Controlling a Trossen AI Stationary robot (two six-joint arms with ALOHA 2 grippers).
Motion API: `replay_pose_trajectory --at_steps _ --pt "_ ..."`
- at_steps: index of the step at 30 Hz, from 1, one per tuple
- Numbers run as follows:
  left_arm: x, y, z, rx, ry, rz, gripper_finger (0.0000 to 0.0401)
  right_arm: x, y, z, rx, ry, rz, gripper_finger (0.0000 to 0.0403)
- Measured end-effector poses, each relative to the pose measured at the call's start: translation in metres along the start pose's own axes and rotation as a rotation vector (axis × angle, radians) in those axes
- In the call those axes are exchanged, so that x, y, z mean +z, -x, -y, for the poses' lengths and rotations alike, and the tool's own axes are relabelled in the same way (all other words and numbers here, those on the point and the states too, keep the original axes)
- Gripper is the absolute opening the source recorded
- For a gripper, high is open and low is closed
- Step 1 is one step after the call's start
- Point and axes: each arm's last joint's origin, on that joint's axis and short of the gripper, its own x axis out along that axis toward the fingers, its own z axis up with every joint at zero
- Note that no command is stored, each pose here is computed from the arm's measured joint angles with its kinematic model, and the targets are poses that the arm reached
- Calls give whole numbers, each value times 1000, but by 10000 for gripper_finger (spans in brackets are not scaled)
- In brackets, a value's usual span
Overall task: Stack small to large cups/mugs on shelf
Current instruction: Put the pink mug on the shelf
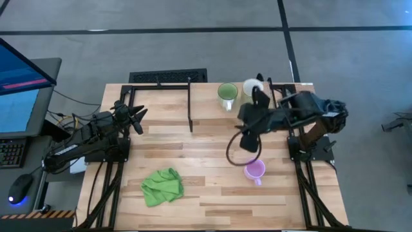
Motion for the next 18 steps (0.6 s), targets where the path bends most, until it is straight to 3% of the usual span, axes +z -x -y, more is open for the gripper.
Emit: replay_pose_trajectory --at_steps 9,18 --pt "0 0 0 0 1 0 110 -20 -38 -28 -12 337 -159 180" --pt "0 0 0 0 7 0 110 -57 -88 -43 24 465 -419 176"
